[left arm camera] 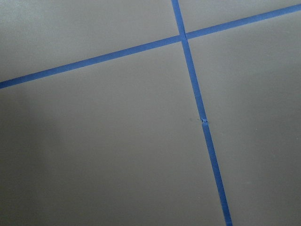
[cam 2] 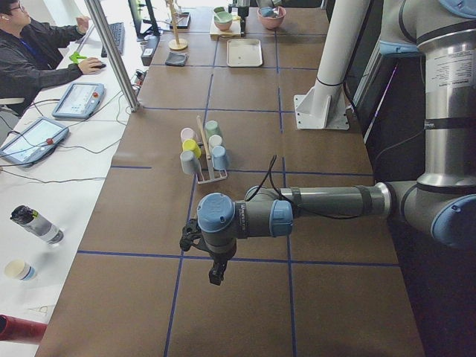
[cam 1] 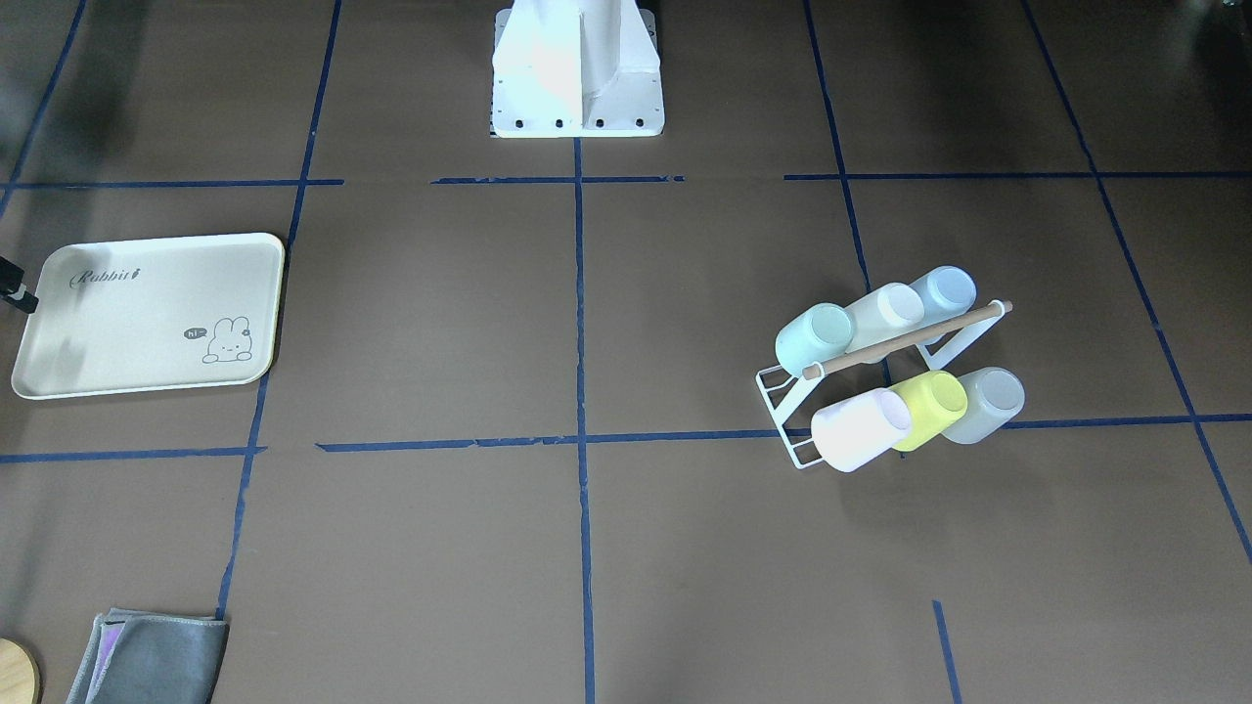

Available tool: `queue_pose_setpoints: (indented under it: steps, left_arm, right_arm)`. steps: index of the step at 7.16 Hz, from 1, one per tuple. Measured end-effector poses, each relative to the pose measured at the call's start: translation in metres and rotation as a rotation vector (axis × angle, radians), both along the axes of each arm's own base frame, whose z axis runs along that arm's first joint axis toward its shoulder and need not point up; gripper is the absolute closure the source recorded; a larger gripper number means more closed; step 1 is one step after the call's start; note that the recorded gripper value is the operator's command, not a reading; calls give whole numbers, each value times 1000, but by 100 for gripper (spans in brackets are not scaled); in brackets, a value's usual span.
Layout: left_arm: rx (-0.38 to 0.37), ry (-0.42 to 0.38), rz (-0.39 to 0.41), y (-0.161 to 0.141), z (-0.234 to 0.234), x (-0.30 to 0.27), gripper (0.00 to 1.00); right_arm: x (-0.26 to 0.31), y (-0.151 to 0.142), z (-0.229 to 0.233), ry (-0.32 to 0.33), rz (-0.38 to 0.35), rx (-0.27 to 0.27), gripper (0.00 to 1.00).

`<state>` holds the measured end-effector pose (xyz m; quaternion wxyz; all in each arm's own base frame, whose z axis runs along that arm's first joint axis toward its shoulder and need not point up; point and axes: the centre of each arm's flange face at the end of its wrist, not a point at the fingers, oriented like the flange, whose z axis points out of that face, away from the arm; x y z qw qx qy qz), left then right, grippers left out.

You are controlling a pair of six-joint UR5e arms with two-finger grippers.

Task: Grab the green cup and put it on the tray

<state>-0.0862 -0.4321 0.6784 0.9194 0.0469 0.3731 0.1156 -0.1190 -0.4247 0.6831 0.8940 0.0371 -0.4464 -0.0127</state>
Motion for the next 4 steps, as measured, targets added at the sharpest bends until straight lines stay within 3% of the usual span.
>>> queue_pose_setpoints:
  steps: [2,4]
  left_arm:
    - [-1,0,1,0,1,0,0]
    - [-4,0,1,0,2,0,0]
  right_arm:
    - [-10,-1,4,4,-20,-4,46]
    - [-13,1,8,8,-29,-7,50]
